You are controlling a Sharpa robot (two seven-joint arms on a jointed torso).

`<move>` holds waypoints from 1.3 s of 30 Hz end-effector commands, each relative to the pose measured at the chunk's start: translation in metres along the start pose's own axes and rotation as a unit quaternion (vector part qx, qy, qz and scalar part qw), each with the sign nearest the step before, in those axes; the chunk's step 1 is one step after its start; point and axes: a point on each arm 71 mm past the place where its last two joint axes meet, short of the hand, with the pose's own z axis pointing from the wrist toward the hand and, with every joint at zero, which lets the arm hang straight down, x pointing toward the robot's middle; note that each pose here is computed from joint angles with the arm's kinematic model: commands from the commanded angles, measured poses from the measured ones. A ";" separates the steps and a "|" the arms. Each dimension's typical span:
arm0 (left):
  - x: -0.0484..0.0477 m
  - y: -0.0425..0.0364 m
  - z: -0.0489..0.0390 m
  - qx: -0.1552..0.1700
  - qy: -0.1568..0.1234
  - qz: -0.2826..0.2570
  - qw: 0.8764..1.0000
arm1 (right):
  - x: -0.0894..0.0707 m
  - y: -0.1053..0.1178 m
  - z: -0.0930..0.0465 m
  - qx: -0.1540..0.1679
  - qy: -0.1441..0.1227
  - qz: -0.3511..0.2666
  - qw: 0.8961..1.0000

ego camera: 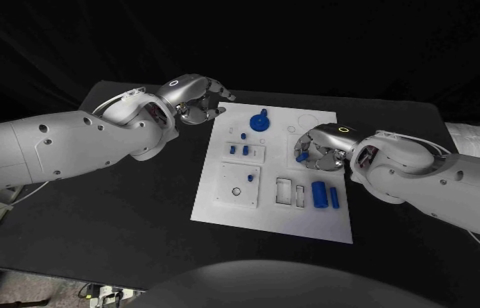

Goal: Assemble the parts on the task board

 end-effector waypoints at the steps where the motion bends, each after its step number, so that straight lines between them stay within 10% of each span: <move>1: 0.0011 -0.0004 0.0003 0.000 0.006 -0.002 1.000 | -0.006 0.001 -0.002 -0.002 -0.010 0.008 1.000; 16: 0.0034 -0.0020 0.0031 0.004 0.006 -0.002 1.000 | -0.045 0.024 -0.005 -0.017 -0.001 -0.005 1.000; 25: 0.0056 -0.0027 0.0042 0.003 0.008 -0.003 1.000 | -0.040 0.077 0.014 -0.071 0.056 -0.021 0.996; 39: 0.0070 -0.0037 0.0041 0.001 0.009 -0.005 1.000 | -0.031 0.157 0.047 -0.160 0.071 -0.076 0.982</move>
